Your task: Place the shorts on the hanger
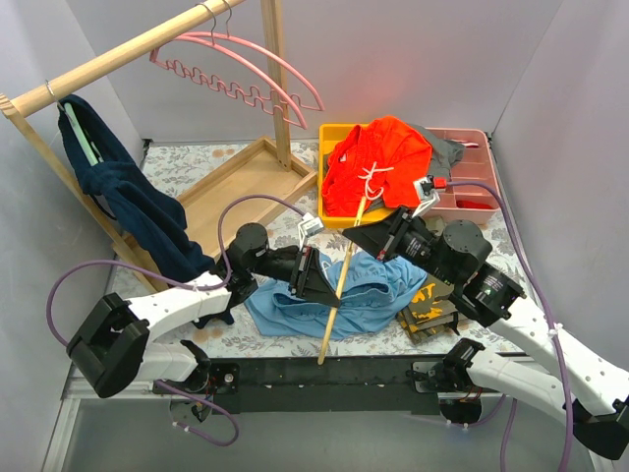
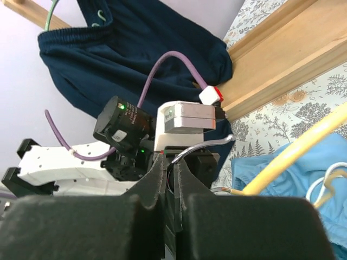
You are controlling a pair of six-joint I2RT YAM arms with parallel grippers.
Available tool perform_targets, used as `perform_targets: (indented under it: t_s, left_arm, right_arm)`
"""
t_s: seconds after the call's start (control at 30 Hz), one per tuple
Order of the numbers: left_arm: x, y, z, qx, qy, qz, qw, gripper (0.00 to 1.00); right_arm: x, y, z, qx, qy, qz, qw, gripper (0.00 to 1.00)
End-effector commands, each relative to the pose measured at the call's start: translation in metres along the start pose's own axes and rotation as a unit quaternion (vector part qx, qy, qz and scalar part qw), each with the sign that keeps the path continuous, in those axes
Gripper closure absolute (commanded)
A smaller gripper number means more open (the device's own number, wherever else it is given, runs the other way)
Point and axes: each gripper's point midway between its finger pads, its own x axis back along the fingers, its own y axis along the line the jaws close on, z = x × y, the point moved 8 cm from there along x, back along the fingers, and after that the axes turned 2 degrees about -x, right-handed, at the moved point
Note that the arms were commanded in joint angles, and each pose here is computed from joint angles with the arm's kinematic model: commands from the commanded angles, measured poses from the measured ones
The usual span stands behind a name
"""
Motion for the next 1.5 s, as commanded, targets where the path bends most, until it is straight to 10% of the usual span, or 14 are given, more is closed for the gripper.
perform_targets:
  t_s: [0.0,0.23,0.77,1.47]
  left_arm:
    - [-0.002,-0.010,-0.013,-0.032,0.007,-0.003,0.999,1.00]
    - [-0.003,-0.004,-0.033,-0.054,-0.032,-0.126,0.990,0.55]
    - [0.008,0.001,-0.057,-0.232,-0.069,-0.466,0.851,0.47]
    - [-0.006,-0.002,-0.036,-0.264,-0.026,-0.464,0.845,0.41]
  right_arm:
    - [-0.003,0.006,-0.012,-0.020,-0.040,-0.002,0.999,0.99]
    - [0.000,-0.008,-0.018,-0.068,-0.078,0.092,0.990,0.99]
    - [-0.015,-0.014,-0.041,-0.137,-0.119,0.249,0.951,0.99]
    - [-0.038,-0.014,-0.048,-0.140,-0.113,0.283,0.942,0.99]
